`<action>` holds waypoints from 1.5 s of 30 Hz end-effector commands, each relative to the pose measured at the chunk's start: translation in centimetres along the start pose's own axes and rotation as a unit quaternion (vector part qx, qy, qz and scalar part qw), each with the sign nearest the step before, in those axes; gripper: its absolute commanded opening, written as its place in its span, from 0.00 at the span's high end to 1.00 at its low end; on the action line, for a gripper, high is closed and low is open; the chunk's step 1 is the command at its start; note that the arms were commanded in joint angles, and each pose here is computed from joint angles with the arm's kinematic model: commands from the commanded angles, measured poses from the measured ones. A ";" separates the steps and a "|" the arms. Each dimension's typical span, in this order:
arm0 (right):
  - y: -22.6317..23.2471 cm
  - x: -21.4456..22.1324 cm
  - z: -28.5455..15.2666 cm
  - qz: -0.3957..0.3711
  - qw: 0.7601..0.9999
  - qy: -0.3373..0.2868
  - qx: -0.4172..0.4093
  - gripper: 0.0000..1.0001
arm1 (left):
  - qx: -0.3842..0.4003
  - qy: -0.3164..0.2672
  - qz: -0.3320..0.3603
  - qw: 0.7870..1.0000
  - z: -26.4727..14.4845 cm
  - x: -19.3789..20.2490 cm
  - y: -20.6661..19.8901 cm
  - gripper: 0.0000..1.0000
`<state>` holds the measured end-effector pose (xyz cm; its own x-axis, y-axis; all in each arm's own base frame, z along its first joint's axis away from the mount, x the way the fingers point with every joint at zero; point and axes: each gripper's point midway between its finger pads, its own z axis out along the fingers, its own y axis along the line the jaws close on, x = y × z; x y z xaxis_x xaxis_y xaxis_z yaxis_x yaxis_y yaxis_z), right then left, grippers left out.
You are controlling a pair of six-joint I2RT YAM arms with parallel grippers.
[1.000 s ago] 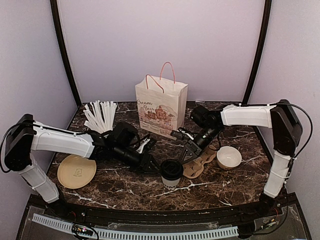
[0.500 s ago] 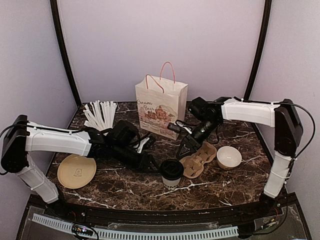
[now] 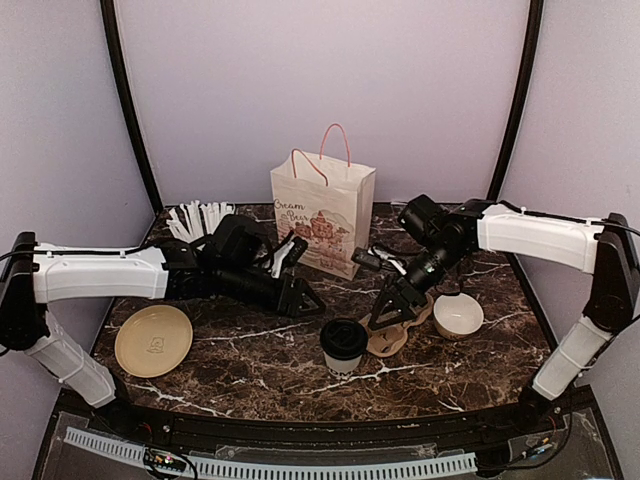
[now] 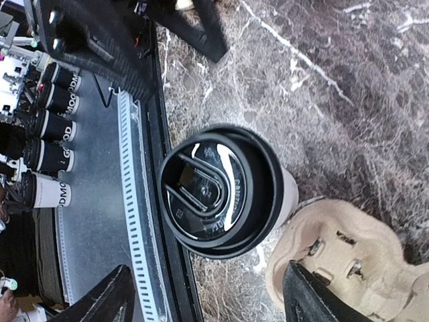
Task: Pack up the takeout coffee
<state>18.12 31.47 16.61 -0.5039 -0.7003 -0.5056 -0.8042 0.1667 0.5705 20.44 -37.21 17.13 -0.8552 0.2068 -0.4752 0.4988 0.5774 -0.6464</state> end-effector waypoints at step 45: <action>-11.9 4.0 4.1 0.015 0.945 0.120 0.305 0.19 | -0.055 0.075 -0.090 0.992 5.1 6.4 8.3 0.75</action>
<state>18.25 32.30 10.48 -0.4825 -0.7919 -0.3742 -0.8555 0.3345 0.3952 22.36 -38.71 11.05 -0.9009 0.1545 -0.4057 0.4188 0.5555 -0.7184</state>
